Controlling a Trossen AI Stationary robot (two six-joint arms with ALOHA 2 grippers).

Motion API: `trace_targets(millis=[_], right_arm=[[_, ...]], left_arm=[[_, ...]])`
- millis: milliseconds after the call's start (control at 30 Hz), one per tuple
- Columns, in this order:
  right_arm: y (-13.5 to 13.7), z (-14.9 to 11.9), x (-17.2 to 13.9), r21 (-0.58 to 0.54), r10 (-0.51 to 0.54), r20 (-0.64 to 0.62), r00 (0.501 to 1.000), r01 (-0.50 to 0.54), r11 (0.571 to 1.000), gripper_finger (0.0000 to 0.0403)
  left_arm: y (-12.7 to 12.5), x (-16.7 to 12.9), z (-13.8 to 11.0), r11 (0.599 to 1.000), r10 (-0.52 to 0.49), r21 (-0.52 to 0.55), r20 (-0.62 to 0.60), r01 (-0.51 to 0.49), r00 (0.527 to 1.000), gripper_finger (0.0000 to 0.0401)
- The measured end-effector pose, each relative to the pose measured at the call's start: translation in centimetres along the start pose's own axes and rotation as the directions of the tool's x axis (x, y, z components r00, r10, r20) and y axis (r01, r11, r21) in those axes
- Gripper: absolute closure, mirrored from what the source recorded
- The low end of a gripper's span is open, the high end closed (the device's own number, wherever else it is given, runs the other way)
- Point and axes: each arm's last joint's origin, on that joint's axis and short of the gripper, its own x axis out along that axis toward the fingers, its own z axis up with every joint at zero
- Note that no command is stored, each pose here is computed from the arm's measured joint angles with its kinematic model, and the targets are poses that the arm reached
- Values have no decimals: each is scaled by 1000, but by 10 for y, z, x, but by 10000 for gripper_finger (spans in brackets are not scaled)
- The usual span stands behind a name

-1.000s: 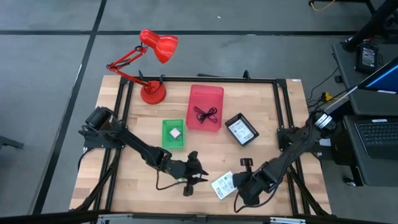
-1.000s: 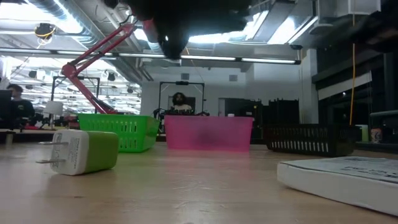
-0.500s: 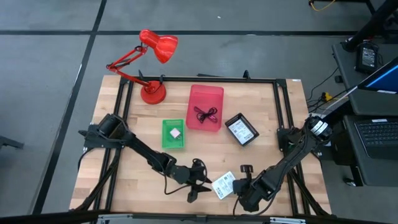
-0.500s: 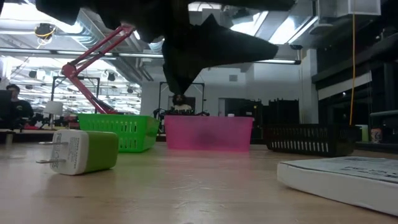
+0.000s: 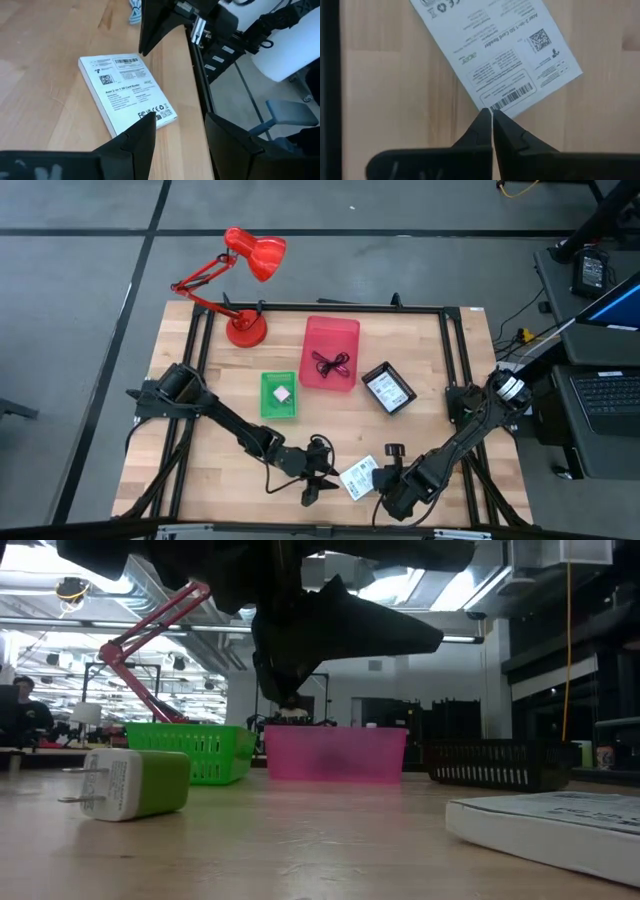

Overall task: Pick and place items into bin
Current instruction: Put the white card reader box into the black bin

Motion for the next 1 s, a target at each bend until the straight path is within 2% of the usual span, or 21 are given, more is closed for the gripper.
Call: trace_targets(millis=[300, 767, 1000], right_arm=[[2, -2, 9, 2, -10, -22, 1000, 10, 1000, 403], [-5, -13, 26, 163, 21, 14, 1000, -23, 986, 403], [-4, -12, 26, 168, 24, 24, 999, -28, 985, 403]], left_arm=[[-2, 0, -1, 1000, -5, 2, -2, 5, 1000, 235], [-2, 0, -1, 1000, -6, 1, -1, 6, 1000, 235], [2, 0, 0, 993, 10, -122, -7, -11, 1000, 235]])
